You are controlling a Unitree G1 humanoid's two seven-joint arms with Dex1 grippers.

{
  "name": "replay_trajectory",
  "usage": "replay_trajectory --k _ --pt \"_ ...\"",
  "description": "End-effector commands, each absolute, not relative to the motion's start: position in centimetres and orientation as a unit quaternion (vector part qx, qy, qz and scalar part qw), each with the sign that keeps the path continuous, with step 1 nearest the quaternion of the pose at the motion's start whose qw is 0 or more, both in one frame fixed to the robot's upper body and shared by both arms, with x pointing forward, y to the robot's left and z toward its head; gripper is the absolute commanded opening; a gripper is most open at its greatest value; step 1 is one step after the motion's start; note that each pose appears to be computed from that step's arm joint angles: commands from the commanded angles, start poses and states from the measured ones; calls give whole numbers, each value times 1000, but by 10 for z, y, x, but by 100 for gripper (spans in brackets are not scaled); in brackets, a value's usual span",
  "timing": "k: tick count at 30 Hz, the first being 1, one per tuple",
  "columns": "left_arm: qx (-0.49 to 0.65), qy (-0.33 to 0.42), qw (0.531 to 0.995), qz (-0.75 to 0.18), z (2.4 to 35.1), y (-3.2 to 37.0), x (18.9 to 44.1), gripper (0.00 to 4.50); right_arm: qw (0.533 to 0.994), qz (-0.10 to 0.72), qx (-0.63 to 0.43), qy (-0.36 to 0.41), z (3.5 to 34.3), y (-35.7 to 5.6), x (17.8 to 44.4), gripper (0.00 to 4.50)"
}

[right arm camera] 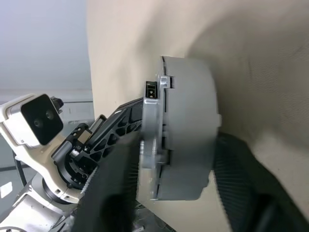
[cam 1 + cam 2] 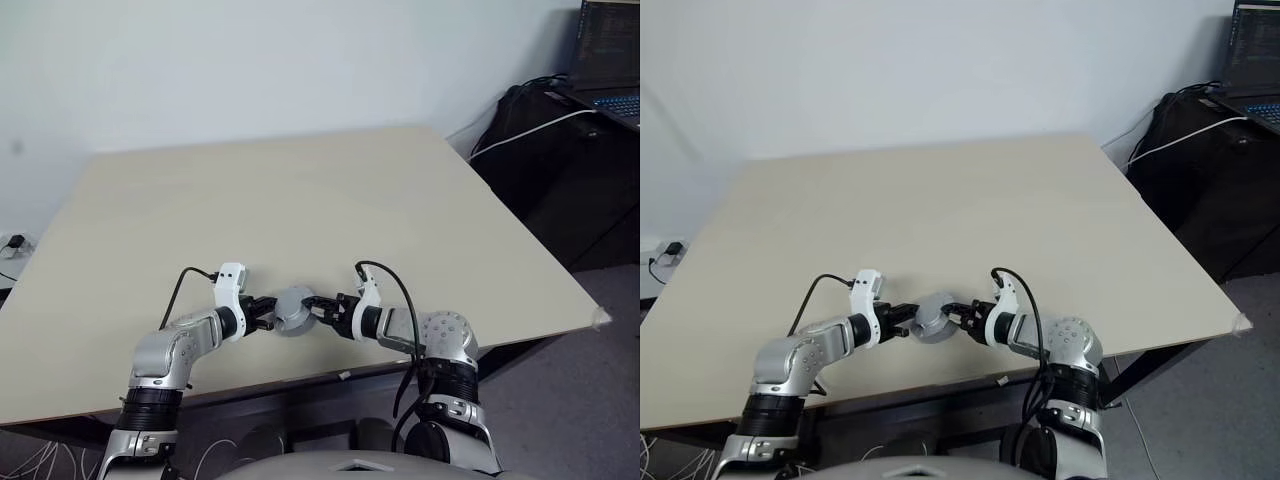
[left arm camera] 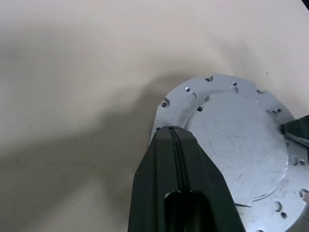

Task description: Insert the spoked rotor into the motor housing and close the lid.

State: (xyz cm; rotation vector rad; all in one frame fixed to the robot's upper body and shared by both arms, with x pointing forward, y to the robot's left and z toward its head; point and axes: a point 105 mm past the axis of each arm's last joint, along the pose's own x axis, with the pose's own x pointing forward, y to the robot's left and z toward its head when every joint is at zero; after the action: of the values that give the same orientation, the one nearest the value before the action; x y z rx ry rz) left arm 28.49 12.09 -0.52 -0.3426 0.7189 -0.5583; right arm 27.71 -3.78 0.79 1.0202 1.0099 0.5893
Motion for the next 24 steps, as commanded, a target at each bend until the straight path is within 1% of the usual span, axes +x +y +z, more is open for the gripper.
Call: replay_trajectory --k 1,2,3,13,24 --pt "-177 363 862 -307 -11 98 275 0 675 323 496 440 26 1 266 148" --pt "-177 363 862 -307 -11 98 275 0 675 323 496 440 26 0 266 126" --pt "-178 363 862 -307 -11 98 275 0 676 323 496 440 26 0 265 120" --pt "-180 363 861 -307 -11 98 275 0 664 343 466 473 22 1 253 120" --pt "-180 362 861 -307 -10 98 274 0 637 381 454 492 25 7 239 120"
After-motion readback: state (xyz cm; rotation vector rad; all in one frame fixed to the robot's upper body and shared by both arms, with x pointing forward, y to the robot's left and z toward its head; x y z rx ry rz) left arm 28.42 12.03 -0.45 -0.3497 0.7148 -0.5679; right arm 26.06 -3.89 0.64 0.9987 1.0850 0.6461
